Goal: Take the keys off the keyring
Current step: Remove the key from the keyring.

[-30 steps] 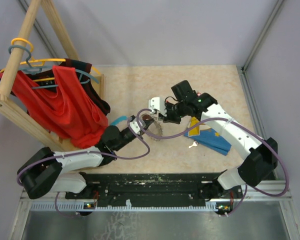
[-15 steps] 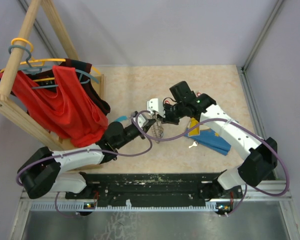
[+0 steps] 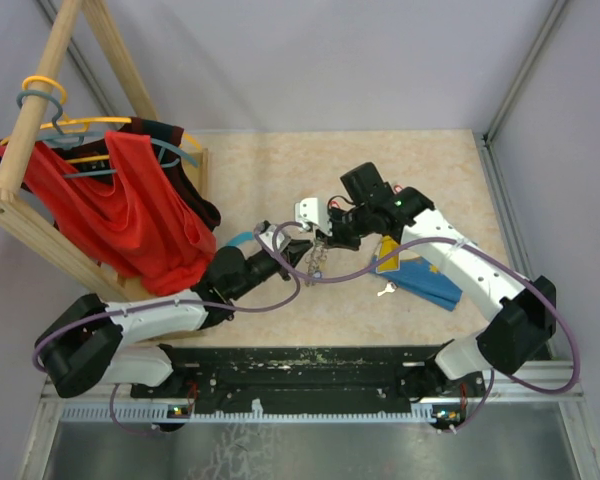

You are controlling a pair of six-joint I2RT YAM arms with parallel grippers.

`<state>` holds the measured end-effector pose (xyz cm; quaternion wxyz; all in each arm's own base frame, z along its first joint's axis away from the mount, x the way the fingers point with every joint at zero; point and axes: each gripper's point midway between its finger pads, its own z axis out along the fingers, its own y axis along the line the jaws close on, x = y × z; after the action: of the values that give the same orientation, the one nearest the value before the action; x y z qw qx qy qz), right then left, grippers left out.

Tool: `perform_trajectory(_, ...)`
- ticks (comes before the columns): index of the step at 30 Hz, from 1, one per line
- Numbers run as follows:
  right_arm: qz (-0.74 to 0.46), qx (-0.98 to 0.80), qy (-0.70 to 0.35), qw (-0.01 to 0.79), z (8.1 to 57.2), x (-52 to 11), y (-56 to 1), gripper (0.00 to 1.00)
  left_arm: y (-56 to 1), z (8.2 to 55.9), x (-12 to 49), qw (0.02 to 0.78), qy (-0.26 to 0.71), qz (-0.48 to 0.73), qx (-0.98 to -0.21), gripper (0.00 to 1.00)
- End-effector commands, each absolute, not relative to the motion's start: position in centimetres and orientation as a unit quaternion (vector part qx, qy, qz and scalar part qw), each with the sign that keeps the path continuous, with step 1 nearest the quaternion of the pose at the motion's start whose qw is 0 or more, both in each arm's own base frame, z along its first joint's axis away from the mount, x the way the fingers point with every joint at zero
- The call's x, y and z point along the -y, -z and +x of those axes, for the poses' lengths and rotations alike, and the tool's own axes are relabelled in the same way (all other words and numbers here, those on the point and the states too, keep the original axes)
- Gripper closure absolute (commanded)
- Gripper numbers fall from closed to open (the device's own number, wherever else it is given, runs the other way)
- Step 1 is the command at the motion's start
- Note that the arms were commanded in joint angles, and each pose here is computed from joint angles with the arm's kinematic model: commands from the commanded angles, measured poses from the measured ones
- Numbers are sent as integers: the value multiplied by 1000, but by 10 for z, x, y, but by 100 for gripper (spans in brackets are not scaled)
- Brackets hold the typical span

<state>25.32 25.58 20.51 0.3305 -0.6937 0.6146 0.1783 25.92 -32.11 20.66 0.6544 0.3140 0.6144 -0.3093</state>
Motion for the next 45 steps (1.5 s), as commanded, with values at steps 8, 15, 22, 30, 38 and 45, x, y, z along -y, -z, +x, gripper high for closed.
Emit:
perform_trajectory(8, -686, -578, -226, 381, 243, -264, -253, 100, -236, 234, 309, 700, 393, 279, -528, 77)
perform_trajectory(15, -682, -576, -236, 385, 243, -261, -257, 100, -233, 220, 292, 692, 439, 289, -495, 69)
perform_trajectory(22, -687, -567, -242, 384, 239, -261, -259, 100, -240, 216, 284, 673, 483, 315, -463, 61)
perform_trajectory(30, -696, -554, -248, 384, 237, -259, -260, 100, -234, 210, 303, 634, 520, 358, -447, 57)
perform_trajectory(38, -703, -545, -256, 379, 234, -260, -260, 100, -234, 222, 309, 631, 528, 341, -456, 57)
perform_trajectory(45, -704, -544, -260, 375, 233, -261, -257, 100, -238, 223, 312, 626, 542, 330, -454, 60)
